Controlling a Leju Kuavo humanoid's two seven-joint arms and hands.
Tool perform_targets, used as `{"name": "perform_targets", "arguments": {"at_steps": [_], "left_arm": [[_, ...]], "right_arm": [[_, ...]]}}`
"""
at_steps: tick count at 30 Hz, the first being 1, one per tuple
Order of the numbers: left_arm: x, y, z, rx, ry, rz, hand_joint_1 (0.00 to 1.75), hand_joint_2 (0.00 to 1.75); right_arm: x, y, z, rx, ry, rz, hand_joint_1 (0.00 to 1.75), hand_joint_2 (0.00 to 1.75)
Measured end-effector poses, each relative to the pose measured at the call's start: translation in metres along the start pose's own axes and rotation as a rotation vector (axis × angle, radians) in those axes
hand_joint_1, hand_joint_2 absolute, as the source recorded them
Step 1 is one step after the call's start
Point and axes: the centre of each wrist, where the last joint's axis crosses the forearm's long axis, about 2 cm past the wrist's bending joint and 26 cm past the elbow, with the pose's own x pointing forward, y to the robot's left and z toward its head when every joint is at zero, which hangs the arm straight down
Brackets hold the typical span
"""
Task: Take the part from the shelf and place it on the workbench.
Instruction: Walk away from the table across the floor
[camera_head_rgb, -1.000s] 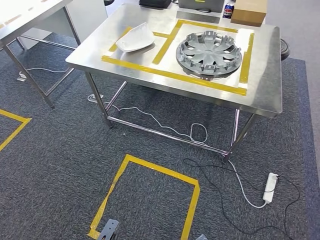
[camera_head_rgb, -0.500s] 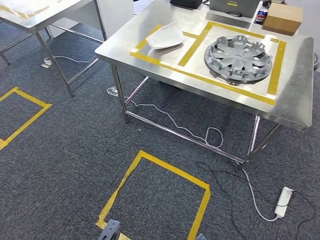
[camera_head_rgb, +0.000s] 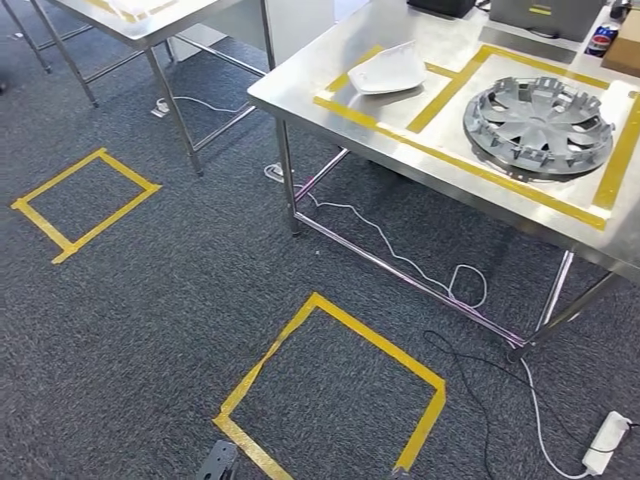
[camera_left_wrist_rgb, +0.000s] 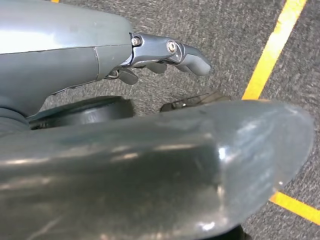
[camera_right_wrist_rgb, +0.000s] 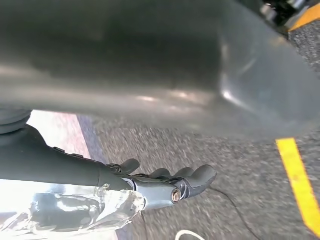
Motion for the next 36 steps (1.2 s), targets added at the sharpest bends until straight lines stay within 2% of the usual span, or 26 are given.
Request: {"name": "perform_targets", "arguments": {"at_steps": [5,10,36], "left_arm": [[0.001,-0.0015,0.0,-0.004,-0.016,-0.003,0.0,0.0],[0.0039,-0.0026,-0.0003,-0.013,-0.073,0.0,0.0,0.0],[0.0073,-0.0033,-0.0006,0.003,-0.087,0.009,0.0,0.0]], "right_arm": [[0.0015,-0.0003,-0.0002,-0.007,-0.009,0.003,0.0,0.0],[0.0021,0.0007,0.0002,-0.005,-0.009,0.002,0.0,0.0],[0.0064,0.0037,0.0014,-0.017,-0.012,-0.01,0.0,0.0]]}}
